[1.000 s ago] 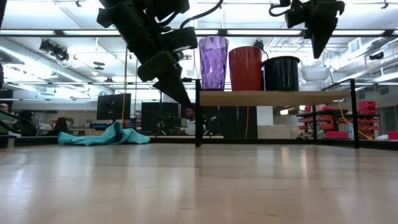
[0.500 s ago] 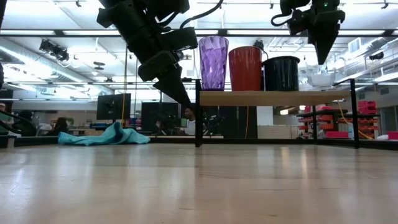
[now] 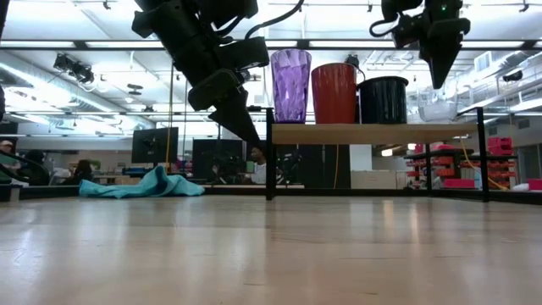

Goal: Stack small to large cups/mugs on shelf
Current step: Put the transparent mug on the shelf

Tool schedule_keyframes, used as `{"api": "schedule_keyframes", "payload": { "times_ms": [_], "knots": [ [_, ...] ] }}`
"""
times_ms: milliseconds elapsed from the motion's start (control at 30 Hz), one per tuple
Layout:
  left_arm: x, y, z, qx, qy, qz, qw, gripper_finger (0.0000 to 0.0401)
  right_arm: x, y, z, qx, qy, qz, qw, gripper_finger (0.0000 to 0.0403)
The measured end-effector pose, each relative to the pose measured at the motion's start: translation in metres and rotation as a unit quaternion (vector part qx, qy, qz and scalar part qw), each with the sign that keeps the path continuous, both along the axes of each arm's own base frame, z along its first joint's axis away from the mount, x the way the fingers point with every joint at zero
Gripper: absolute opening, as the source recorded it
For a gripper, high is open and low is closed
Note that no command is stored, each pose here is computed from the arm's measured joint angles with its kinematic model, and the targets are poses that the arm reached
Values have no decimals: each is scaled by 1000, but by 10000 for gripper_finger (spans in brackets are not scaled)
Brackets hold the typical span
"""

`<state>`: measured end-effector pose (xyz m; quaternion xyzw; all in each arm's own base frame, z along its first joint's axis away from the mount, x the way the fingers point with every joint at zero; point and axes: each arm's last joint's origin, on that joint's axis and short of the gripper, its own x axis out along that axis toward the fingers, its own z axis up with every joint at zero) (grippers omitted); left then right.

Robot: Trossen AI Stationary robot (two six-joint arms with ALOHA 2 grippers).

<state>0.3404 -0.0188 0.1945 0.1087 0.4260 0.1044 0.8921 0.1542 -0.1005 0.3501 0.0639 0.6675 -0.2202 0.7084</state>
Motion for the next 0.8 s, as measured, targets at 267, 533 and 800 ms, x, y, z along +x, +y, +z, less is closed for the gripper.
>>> {"api": "schedule_keyframes", "payload": {
  "times_ms": [267, 533, 800],
  "knots": [
    [0, 0, 0, 0, 0, 0, 1000, 10, -1, -1, 0, -17, 10, -2, 1000, 87],
    [0, 0, 0, 0, 0, 1, 1000, 22, -1, -1, 0, -20, 12, -3, 1000, 87],
    [0, 0, 0, -1, -1, 1, 1000, 13, -1, -1, 0, -20, 11, -6, 1000, 87]
  ]
}}
